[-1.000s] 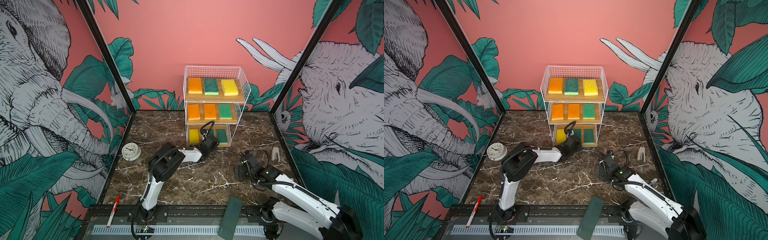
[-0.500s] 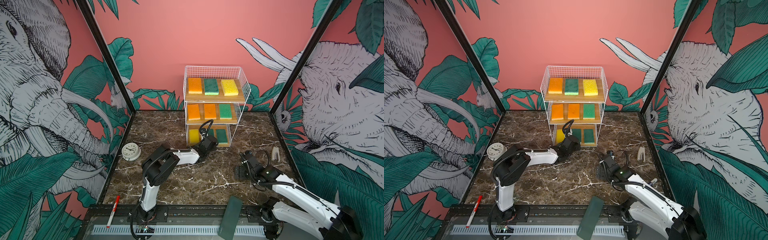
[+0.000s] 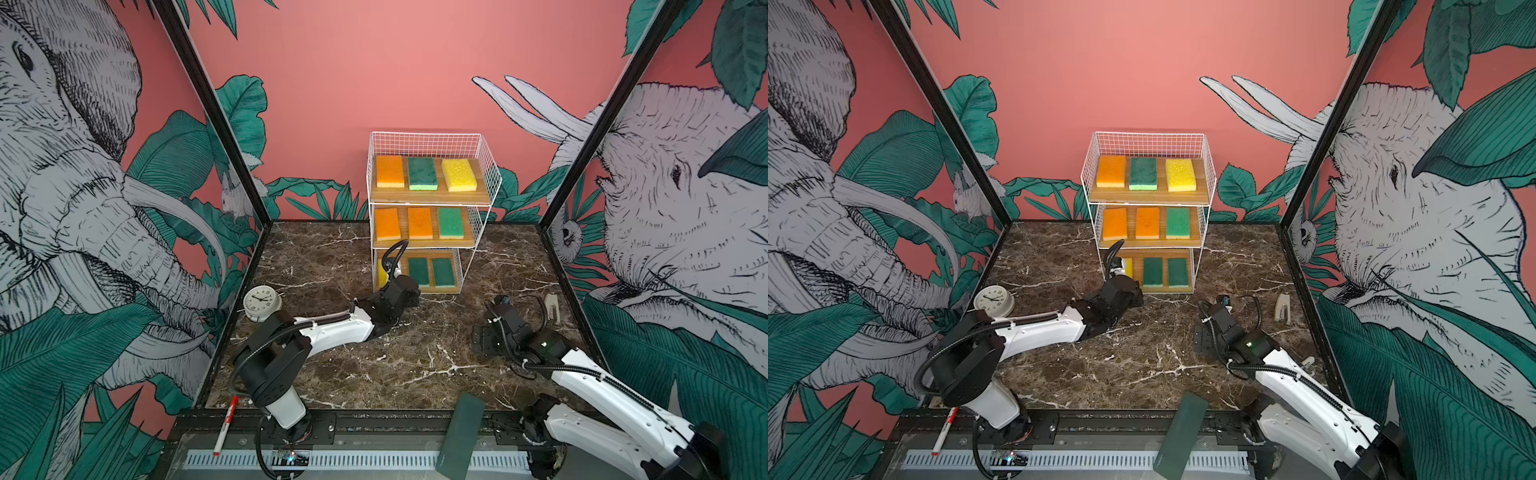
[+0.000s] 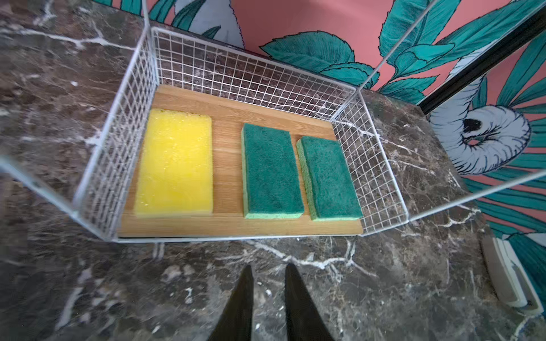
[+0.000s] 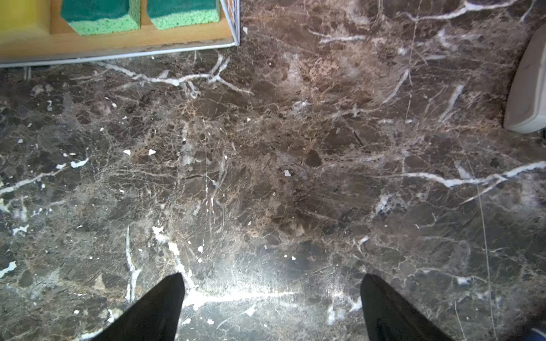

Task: Arrange cleaning sponges on a shelf
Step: Move the cleaning sponge to the shelf, then reset both arms

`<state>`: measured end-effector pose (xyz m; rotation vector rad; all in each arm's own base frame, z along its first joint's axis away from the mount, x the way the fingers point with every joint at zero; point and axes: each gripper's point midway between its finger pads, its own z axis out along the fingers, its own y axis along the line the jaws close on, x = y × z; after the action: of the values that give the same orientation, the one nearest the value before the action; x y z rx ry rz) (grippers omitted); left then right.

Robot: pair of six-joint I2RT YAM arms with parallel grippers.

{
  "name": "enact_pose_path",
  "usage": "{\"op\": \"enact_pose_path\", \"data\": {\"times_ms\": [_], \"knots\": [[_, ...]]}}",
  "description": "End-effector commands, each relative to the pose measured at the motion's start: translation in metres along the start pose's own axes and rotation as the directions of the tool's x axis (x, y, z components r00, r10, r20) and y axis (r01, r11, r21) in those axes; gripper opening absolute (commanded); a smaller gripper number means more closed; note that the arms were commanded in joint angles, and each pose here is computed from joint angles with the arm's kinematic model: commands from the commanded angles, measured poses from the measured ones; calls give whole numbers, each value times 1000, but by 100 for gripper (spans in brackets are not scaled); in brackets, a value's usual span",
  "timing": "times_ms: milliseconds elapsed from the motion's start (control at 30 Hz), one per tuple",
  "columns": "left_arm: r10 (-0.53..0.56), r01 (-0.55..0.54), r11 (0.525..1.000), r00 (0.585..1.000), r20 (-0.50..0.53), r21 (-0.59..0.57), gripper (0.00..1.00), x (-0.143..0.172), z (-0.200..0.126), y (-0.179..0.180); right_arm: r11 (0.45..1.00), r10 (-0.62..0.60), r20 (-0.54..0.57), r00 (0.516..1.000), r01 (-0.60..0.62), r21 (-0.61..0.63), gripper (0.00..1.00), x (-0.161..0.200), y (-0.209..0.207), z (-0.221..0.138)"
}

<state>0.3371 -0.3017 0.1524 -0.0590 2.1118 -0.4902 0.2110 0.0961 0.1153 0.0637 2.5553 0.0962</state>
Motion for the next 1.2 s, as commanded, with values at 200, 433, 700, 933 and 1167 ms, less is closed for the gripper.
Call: {"op": "enact_pose_path", "data": {"times_ms": [200, 433, 700, 933, 1167], "knots": [[146, -150, 987, 987, -69, -63, 41, 2, -53, 40, 997, 0, 56, 998, -4, 81, 97, -26, -10, -20], [164, -175, 980, 980, -108, -99, 52, -18, -83, 81, 992, -27, 80, 996, 17, 123, 97, -41, -12, -26], [237, -258, 953, 962, -136, -160, 72, -44, -98, 112, 982, -64, 98, 993, 45, 183, 99, -70, -16, -29], [178, -213, 955, 968, -176, -208, 100, -49, -92, 148, 972, -91, 135, 987, 58, 229, 100, -103, -25, -32], [110, -159, 929, 981, -162, -334, 100, -65, -85, 200, 960, -37, 148, 988, -5, 278, 100, -118, -59, -17]]}}
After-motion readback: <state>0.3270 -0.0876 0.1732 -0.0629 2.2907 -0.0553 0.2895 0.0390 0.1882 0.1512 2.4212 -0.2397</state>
